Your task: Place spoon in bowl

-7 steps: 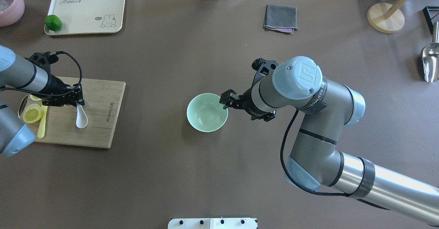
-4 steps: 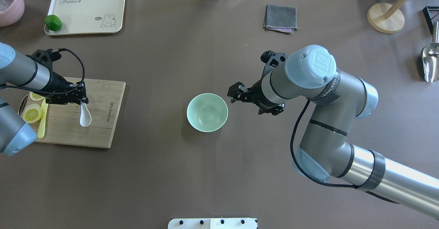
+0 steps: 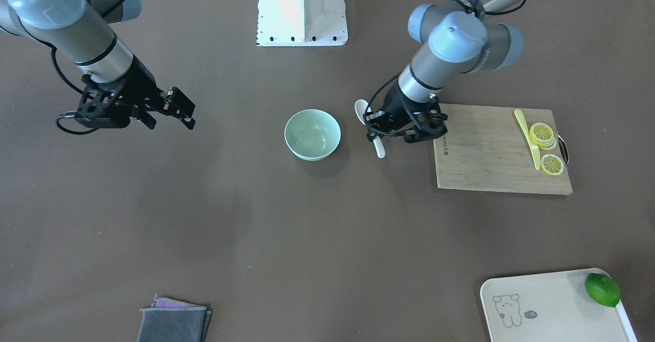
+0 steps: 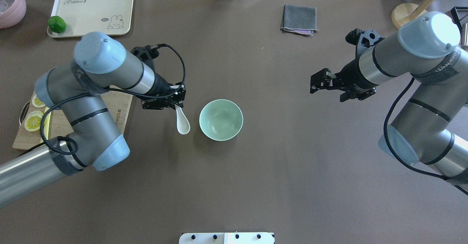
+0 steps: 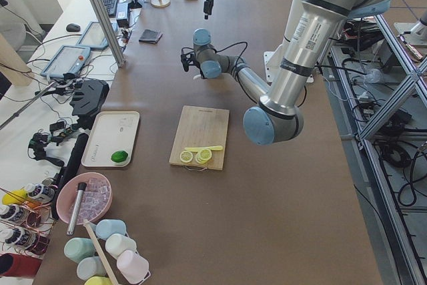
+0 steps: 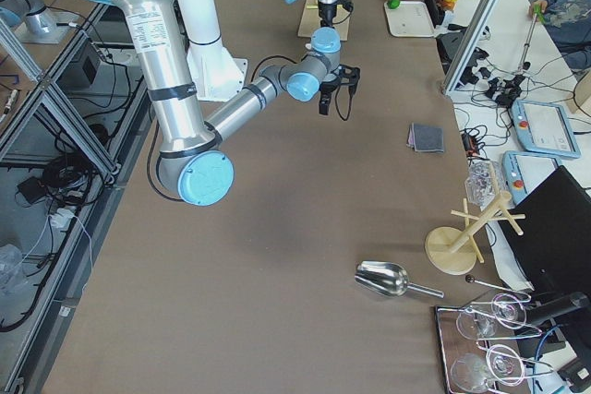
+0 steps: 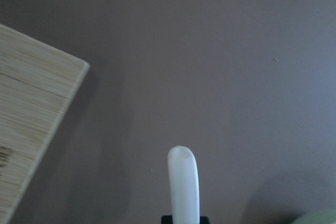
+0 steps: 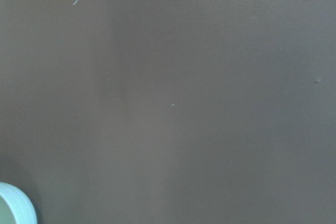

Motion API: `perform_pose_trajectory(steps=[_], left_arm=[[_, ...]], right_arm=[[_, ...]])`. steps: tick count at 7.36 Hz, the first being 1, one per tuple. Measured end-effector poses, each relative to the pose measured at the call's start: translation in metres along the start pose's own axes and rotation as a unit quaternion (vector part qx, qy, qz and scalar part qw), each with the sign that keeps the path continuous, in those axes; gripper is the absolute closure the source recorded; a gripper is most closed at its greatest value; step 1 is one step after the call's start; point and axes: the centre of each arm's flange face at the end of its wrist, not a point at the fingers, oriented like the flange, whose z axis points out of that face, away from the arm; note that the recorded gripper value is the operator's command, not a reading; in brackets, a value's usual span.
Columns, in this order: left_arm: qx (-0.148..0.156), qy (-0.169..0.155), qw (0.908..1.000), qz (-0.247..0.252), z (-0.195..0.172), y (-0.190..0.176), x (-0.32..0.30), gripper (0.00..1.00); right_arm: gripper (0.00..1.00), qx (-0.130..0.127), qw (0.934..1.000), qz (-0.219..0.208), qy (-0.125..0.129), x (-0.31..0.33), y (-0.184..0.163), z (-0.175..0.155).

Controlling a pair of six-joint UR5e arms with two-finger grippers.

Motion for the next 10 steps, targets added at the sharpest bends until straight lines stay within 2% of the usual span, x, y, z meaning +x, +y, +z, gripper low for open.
perform_pose_trajectory(steps=[1, 2, 3, 5, 7, 8, 9, 10], left_arm=[[0.004, -0.006, 1.0, 0.004, 0.01, 0.014, 0.029, 1.0], [0.005, -0.011, 0.9999, 0.008, 0.019, 0.022, 0.047, 0.26], [0.006, -0.012, 0.9999, 0.01, 0.025, 0.026, 0.061, 0.02], [0.013, -0.01, 0.9998, 0.015, 0.027, 0.026, 0.073, 0.02], [0.026, -0.012, 0.9992, 0.027, 0.012, 0.004, 0.058, 0.02], [0.034, -0.023, 0.9976, 0.056, -0.009, -0.019, 0.022, 0.02], [0.041, -0.046, 0.9925, 0.106, -0.042, -0.044, -0.03, 0.02], [0.047, -0.082, 0.9806, 0.172, -0.081, -0.066, -0.092, 0.02]], right_arm=[[0.0, 0.002, 1.0, -0.003, 0.005, 0.014, -0.003, -0.002], [0.0, 0.003, 1.0, -0.003, 0.008, 0.024, -0.002, -0.005], [0.0, 0.003, 0.9999, -0.002, 0.01, 0.033, 0.003, -0.009], [0.0, 0.001, 0.9999, 0.0, 0.016, 0.048, 0.011, -0.013], [0.0, 0.005, 0.9997, -0.002, 0.026, 0.068, 0.007, -0.017], [0.0, 0.009, 0.9992, -0.014, 0.035, 0.088, 0.002, -0.021], [0.0, 0.009, 0.9983, -0.031, 0.048, 0.119, -0.006, -0.03], [0.0, 0.004, 0.997, -0.051, 0.057, 0.162, -0.015, -0.046]])
